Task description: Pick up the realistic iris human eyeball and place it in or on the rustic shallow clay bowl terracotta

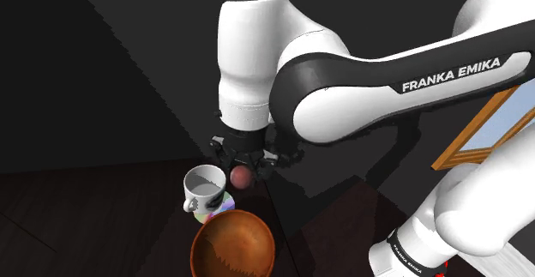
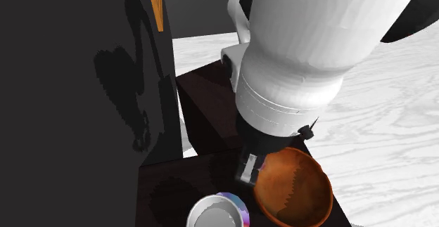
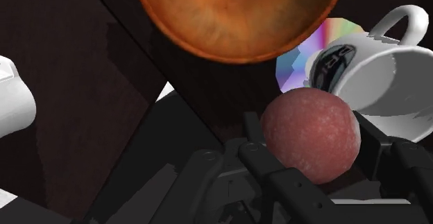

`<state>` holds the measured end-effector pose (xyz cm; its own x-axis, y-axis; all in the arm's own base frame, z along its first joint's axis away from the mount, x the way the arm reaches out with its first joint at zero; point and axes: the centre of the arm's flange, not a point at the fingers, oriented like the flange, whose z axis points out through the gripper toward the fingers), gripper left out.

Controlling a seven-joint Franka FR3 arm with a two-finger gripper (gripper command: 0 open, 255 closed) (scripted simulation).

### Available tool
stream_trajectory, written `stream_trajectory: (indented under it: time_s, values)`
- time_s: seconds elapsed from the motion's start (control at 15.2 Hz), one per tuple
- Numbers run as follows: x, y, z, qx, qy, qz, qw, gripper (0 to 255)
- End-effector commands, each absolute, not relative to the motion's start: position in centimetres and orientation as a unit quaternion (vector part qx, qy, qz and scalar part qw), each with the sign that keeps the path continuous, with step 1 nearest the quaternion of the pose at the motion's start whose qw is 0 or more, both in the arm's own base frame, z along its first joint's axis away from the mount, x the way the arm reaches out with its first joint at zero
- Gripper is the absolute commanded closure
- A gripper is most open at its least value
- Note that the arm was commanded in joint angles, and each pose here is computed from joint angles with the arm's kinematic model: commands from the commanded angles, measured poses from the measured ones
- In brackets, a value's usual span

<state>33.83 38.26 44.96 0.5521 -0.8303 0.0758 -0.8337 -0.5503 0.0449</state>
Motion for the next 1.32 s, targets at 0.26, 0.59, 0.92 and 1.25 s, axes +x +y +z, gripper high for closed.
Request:
stream_trajectory:
  time_s: [0.26,0.59,0.92,1.25]
  values:
    - [27.3,42.7,44.8,0.880,-0.473,0.023,0.038,255]
    - [25.8,43.7,42.7,0.880,-0.473,0.023,0.038,255]
    - [25.8,43.7,40.0,0.880,-0.473,0.023,0.038,255]
    - [25.8,43.7,38.0,0.880,-0.473,0.023,0.038,255]
